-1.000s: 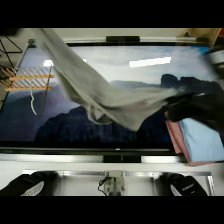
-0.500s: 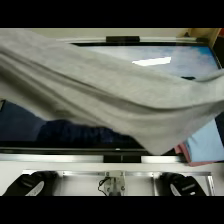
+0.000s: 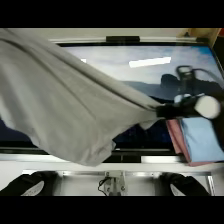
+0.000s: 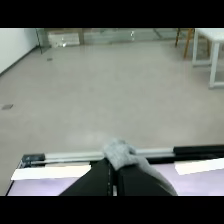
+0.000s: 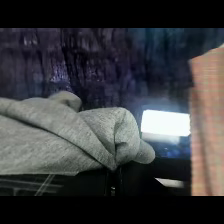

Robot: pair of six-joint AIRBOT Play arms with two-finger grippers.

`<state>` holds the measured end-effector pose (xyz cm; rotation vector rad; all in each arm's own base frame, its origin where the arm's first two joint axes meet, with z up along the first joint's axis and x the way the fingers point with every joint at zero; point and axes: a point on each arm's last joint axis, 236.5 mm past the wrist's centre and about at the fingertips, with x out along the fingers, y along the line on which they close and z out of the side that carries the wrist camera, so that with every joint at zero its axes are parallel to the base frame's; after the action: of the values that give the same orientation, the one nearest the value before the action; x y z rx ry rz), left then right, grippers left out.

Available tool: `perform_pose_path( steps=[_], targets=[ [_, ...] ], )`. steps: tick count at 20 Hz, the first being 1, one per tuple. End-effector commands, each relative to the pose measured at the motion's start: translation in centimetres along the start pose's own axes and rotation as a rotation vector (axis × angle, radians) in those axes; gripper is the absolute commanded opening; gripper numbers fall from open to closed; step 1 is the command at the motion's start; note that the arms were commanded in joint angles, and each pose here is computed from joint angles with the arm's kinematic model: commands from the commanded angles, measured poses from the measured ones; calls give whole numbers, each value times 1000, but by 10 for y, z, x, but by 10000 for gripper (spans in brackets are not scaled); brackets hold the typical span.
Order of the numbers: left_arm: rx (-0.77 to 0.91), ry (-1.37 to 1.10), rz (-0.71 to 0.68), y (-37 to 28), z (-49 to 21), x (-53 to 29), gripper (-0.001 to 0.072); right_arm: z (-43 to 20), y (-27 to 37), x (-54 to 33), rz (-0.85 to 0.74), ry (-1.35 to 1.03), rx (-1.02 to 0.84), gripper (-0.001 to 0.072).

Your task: Fold the shirts.

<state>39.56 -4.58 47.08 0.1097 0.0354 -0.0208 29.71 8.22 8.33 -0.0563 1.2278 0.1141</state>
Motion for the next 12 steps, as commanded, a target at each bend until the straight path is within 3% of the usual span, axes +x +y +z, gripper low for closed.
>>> perform_pose_path(
  steps=[1, 5, 7, 8, 10, 11, 12],
  targets=[
    [66, 245, -1, -29, -109, 111, 37, 0, 26, 110, 57, 138, 60, 59],
    [-23, 645, -29, -75, -287, 181, 40, -19, 52, 177, 132, 286, 131, 59],
    [-109, 886, -57, -100, -367, 173, 111, -26, 53, 186, 135, 318, 125, 59],
    [-135, 996, -79, -112, -397, 163, 233, -25, 53, 186, 136, 310, 115, 59],
    [-164, 1146, -104, -125, -430, 142, 569, -24, 51, 186, 133, 304, 88, 59],
    [-159, 1194, -113, -126, -435, 132, 621, -24, 51, 186, 133, 304, 84, 59],
    [-130, 1230, -153, -127, -430, 119, 620, -25, 51, 186, 133, 308, 83, 71]
  ],
)
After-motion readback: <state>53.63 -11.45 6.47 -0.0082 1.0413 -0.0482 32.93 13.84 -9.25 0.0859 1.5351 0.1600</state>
